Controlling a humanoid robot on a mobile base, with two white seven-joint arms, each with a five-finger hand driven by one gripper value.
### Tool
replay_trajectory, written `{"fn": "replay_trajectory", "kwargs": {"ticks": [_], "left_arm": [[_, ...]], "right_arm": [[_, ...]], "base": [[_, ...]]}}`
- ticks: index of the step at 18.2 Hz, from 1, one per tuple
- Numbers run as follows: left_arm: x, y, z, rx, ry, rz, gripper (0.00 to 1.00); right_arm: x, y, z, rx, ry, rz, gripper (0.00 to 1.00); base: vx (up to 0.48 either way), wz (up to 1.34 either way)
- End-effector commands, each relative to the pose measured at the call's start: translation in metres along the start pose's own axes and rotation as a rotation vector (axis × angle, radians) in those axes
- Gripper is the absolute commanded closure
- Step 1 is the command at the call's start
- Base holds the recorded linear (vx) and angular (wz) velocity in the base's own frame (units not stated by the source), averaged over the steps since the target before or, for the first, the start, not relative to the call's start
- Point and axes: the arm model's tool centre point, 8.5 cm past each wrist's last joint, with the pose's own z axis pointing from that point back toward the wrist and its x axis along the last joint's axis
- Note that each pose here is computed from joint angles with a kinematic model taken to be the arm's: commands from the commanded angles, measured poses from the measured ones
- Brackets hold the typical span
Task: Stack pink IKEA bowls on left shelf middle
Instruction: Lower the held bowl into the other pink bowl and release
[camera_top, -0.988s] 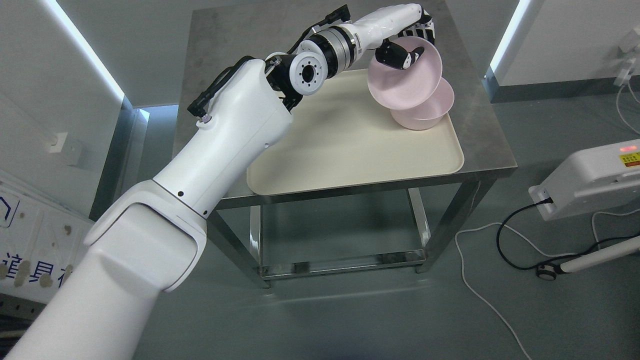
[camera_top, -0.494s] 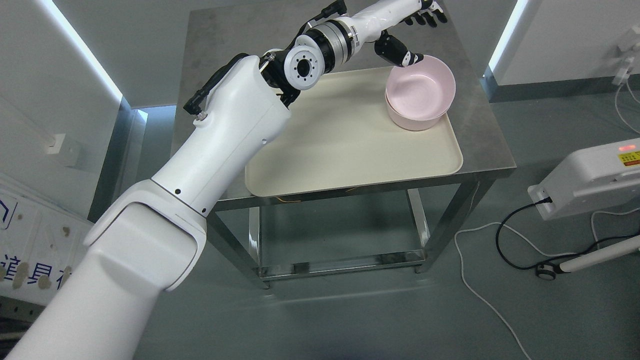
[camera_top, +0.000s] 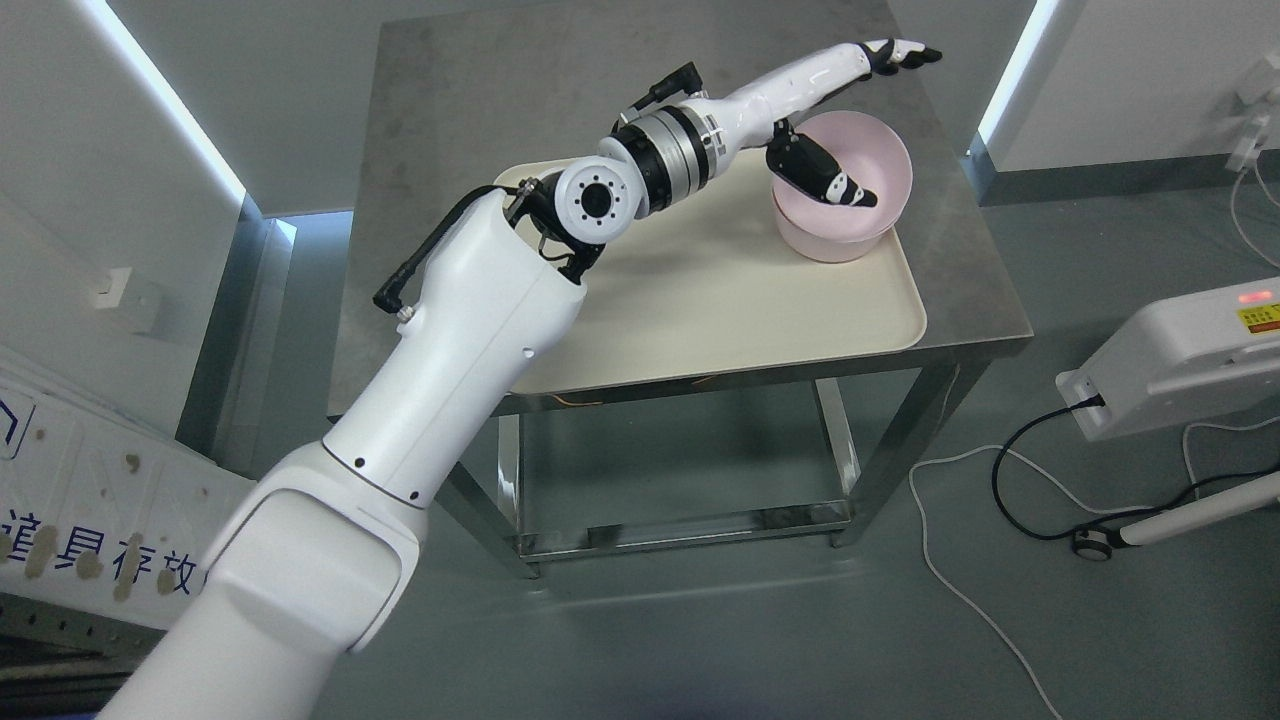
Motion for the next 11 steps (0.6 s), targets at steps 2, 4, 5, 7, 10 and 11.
{"fn": "replay_trajectory", "kwargs": {"ticks": [2,4,5,7,10,11], "left_arm": [[0.028,-0.035,0.02,-0.011,-0.009,-0.171,0.13],[0.014,-0.035,0.019,-0.013,0.088,-0.165,0.14],[0.01,-0.035,0.019,-0.012,0.109,-0.165,0.16],[0.002,-0.035,0.02,-0.013,0.149,-0.195,0.19],[-0.008,-0.04,0.019,-0.031,0.196,-0.237,0.24],[-0.012,-0.041,0.019,-0.038,0.208,-0.246,0.26]], "right_arm": [[0.002,-0.011,0.001,-0.017,-0.003,0.004,0.0],[0.002,-0.011,0.001,-0.017,-0.003,0.004,0.0],[0.002,-0.011,0.001,-0.017,-0.003,0.004,0.0],[0.002,-0.011,0.001,-0.017,-0.003,0.004,0.0],[0.002,-0.011,0.001,-0.017,-0.003,0.004,0.0],[0.002,-0.011,0.001,-0.017,-0.003,0.004,0.0]], "base": [[0.003,-0.02],[0.007,-0.03],[0.0,0.0],[0.0,0.0],[0.0,0.0],[0.0,0.0]]}}
